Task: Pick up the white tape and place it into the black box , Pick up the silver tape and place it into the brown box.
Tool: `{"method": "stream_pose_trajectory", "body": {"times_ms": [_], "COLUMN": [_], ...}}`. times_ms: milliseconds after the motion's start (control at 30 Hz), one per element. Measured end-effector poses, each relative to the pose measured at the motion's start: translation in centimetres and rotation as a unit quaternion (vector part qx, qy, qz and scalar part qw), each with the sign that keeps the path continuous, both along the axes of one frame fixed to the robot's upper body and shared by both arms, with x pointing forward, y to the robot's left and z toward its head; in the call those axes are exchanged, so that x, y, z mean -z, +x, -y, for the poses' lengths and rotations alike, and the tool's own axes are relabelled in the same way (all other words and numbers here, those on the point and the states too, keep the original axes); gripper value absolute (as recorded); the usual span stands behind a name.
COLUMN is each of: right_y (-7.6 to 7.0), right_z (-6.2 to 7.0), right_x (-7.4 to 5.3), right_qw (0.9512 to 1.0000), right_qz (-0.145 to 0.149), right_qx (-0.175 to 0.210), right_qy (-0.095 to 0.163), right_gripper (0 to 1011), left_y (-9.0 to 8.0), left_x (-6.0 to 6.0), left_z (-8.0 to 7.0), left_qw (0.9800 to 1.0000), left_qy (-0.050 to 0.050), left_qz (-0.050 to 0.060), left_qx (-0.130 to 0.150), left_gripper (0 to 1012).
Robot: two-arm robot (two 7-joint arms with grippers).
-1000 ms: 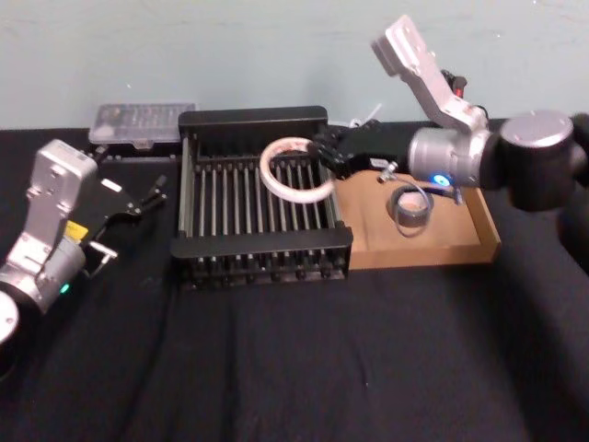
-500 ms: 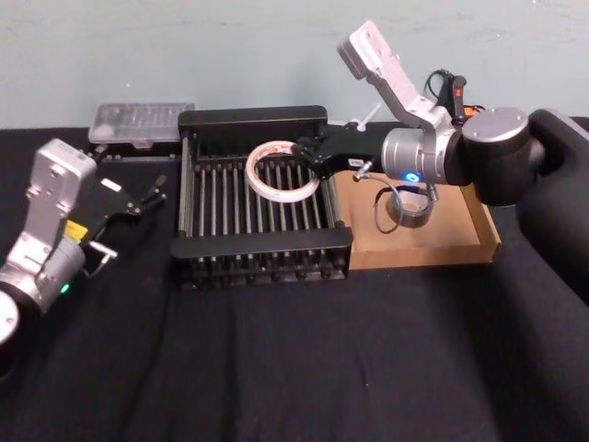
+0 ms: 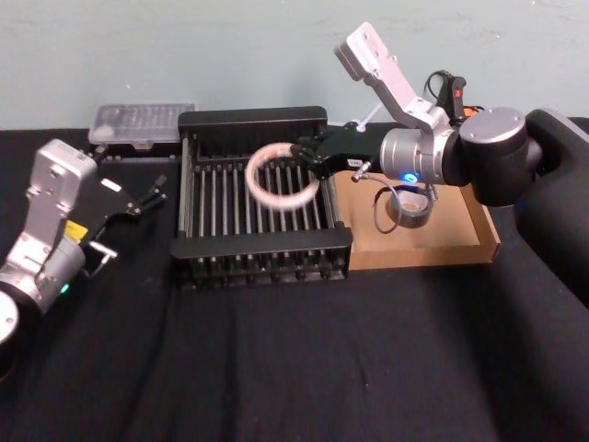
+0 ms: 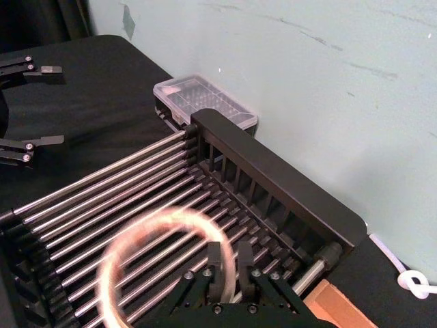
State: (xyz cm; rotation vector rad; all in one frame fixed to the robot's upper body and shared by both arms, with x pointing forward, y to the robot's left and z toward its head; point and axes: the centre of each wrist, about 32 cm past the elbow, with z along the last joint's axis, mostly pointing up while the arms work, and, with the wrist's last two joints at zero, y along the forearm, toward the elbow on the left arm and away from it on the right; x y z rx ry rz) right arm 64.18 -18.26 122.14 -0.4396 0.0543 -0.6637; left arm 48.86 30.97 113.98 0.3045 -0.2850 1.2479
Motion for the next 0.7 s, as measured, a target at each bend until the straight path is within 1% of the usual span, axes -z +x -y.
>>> {"method": "stream_pose_trajectory", "body": {"times_ms": [133,167,200,233,267,300,367,433,533,600,633,667,700], "right_y": [0.00,0.00,-0.01,-0.01,-0.01,-0.01,-0.01,-0.01,-0.01,-0.01,-0.01,-0.01,-0.01], "right_z": [0.00,0.01,0.01,0.02,0.02,0.02,0.03,0.04,0.04,0.04,0.05,0.05,0.06], "right_x": [0.00,0.00,0.00,0.00,0.00,0.00,0.00,0.00,-0.01,-0.01,-0.01,-0.01,-0.01], "right_qw": [1.0000,1.0000,1.0000,1.0000,1.0000,1.0000,1.0000,1.0000,1.0000,1.0000,1.0000,1.0000,1.0000], "right_qz": [-0.001,-0.001,-0.001,-0.001,-0.001,-0.001,-0.001,-0.002,-0.002,-0.002,-0.002,-0.002,-0.002], "right_qx": [0.000,0.000,0.000,0.000,0.000,-0.001,-0.001,-0.001,-0.001,-0.001,-0.001,-0.001,-0.001], "right_qy": [0.001,0.001,0.001,0.001,0.002,0.002,0.002,0.002,0.002,0.002,0.002,0.002,0.002], "right_gripper": [249,308,322,365,374,422,461,544,626,707,717,784,798], "left_y": [0.00,0.00,0.00,0.00,0.00,0.00,0.00,0.00,0.00,0.00,0.00,0.00,0.00], "left_x": [0.00,0.00,0.00,0.00,0.00,0.00,0.00,0.00,0.00,0.00,0.00,0.00,0.00], "left_z": [0.00,0.00,0.00,0.00,0.00,0.00,0.00,0.00,0.00,0.00,0.00,0.00,0.00], "left_qw": [1.0000,1.0000,1.0000,1.0000,1.0000,1.0000,1.0000,1.0000,1.0000,1.0000,1.0000,1.0000,1.0000], "left_qy": [0.000,0.000,0.000,0.000,0.000,0.000,0.000,0.000,0.000,0.000,0.000,0.000,0.000], "left_qz": [0.000,0.000,0.000,0.000,0.000,0.000,0.000,0.000,0.000,0.000,0.000,0.000,0.000], "left_qx": [0.000,0.000,0.000,0.000,0.000,0.000,0.000,0.000,0.000,0.000,0.000,0.000,0.000], "left_gripper": [1001,1001,1001,1001,1001,1001,1001,1001,1001,1002,1001,1001,1001]}}
